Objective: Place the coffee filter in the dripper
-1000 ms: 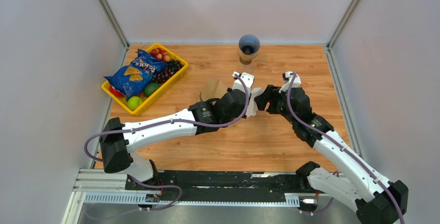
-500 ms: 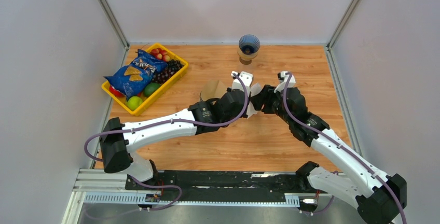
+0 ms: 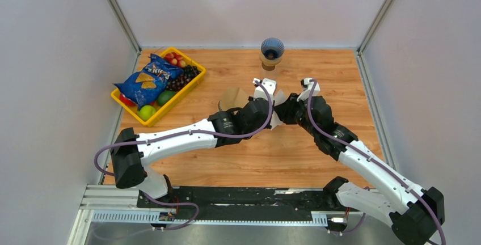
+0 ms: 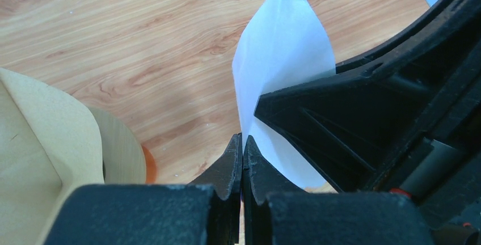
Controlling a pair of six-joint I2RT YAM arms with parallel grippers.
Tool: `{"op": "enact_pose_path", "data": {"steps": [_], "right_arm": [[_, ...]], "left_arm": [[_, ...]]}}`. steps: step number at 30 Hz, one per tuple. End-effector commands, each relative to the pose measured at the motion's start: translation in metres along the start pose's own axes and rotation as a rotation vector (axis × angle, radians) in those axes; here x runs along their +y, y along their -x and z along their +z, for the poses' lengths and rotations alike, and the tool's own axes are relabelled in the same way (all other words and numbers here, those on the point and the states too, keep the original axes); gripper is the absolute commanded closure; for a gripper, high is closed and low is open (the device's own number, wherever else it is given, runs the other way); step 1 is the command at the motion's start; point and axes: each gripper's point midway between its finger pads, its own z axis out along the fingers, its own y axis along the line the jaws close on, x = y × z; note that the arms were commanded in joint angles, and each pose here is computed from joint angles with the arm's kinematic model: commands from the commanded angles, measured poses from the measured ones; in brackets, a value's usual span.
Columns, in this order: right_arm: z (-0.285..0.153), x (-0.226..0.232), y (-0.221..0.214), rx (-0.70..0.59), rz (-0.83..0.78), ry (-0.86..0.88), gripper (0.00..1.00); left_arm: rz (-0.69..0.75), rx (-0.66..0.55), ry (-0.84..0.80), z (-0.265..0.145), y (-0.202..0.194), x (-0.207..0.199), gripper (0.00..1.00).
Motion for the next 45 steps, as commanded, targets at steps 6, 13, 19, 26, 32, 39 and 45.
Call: {"op": "enact_pose_path", "data": {"steps": [6,13,19,26,32,39,45], "right_arm": [[-0.006,0.015,0.023,-0.078,-0.01,0.049,0.94],[-0.008,-0.009,0.015,-0.06,-0.059,-0.052,0.99],[-0.018,-0.021,0.014,-0.059,-0.079,-0.107,1.0],[-0.024,-0.041,0.011,-0.059,-0.093,-0.198,1.0],[-0.026,-0.051,0.012,-0.059,-0.105,-0.251,1.0],[-0.03,-0.054,0.015,-0.083,-0.089,-0.266,1.0],[-0.039,-0.056,0.021,-0.141,-0.02,-0.279,1.0]], "left_arm": [[-0.053,-0.078,0.038,-0.003,0.026,-0.001,1.0],[-0.045,-0.108,0.176,-0.009,0.031,0.028,1.0],[-0.044,-0.126,0.229,-0.012,0.033,0.038,1.0],[-0.046,-0.142,0.271,-0.016,0.036,0.047,1.0],[-0.042,-0.144,0.286,-0.018,0.037,0.051,1.0],[-0.076,-0.145,0.301,-0.02,0.035,0.053,1.0],[-0.098,-0.145,0.351,-0.022,0.031,0.062,1.0]]}}
